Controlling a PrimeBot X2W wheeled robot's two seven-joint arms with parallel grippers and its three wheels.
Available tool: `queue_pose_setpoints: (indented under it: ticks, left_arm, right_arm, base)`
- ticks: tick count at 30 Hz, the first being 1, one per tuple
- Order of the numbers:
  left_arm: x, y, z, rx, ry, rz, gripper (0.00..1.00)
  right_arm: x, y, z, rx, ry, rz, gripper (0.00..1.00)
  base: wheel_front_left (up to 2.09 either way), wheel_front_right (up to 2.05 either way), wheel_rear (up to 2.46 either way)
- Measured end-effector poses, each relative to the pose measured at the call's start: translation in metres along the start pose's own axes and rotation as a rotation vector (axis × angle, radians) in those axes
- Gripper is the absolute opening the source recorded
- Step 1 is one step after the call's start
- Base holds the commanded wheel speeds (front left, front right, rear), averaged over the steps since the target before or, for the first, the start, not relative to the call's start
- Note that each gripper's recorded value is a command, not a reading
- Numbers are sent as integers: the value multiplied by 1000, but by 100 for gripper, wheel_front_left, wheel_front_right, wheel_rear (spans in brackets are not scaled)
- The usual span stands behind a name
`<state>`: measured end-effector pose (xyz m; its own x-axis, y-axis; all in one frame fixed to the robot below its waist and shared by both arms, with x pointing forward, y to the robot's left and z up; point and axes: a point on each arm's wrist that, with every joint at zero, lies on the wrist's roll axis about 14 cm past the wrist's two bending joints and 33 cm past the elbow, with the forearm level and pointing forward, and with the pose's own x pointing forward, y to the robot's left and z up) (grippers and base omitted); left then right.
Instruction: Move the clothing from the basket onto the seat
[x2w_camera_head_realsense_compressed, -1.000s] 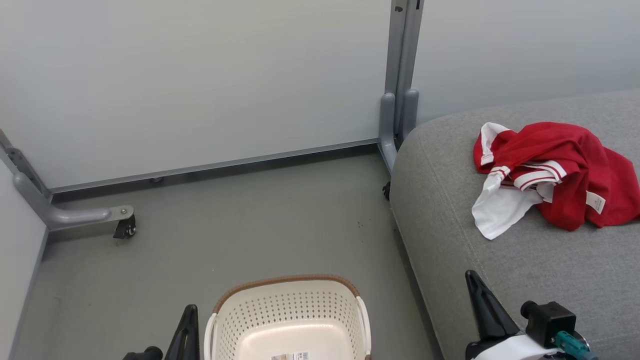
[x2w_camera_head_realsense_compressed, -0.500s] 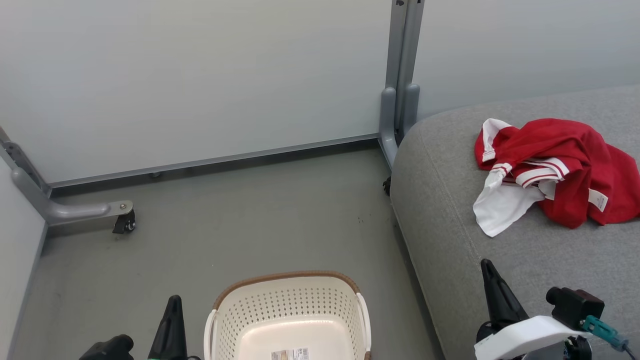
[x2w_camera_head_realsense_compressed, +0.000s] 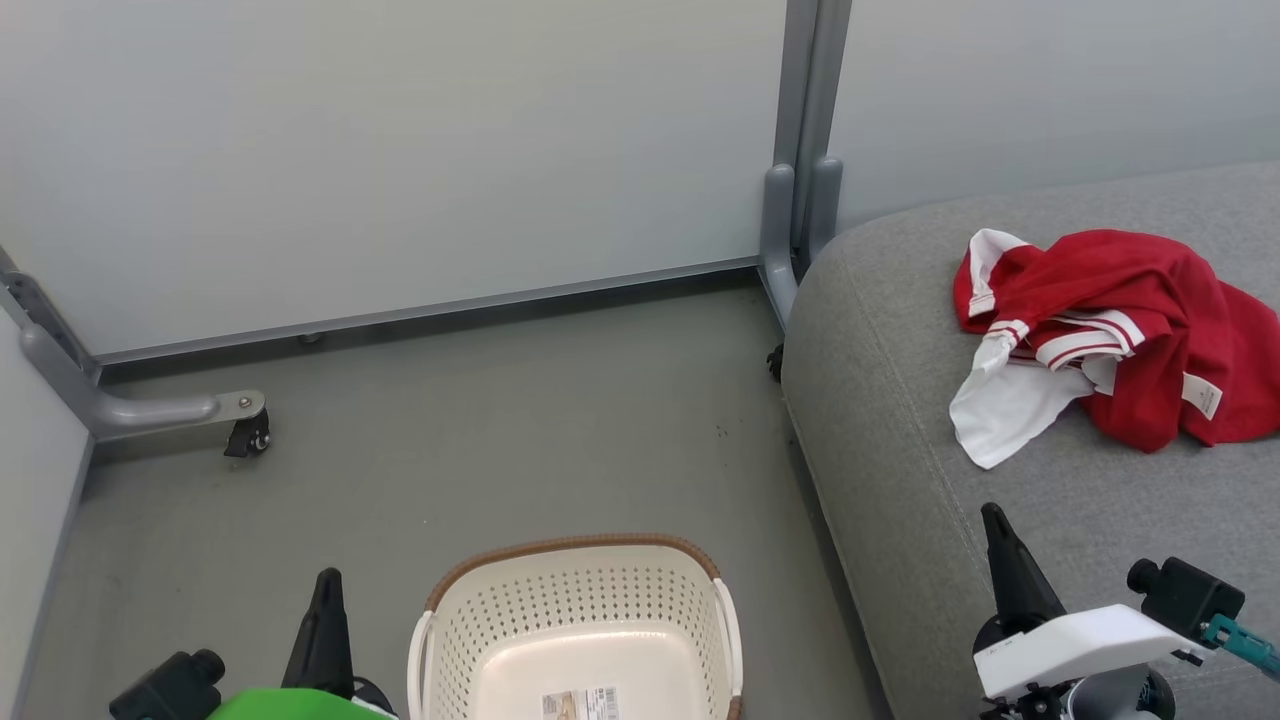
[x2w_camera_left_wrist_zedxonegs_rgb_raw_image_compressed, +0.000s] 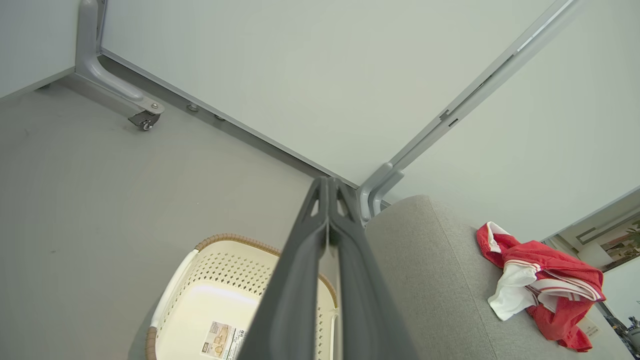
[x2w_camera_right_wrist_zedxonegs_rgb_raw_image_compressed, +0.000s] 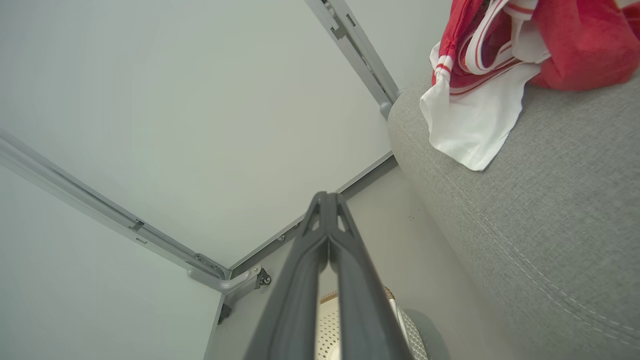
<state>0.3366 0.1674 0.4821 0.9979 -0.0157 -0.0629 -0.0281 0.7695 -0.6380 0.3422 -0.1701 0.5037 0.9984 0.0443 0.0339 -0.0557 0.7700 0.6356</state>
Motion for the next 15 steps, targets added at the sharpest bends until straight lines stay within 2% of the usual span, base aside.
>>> queue_pose_setpoints:
  ticks: [15]
  left_arm:
    - [13, 4, 9, -237, 0, 14, 0]
  right_arm:
    - [11, -9, 6, 234, -3, -39, 0]
  base:
    - [0, 0, 0]
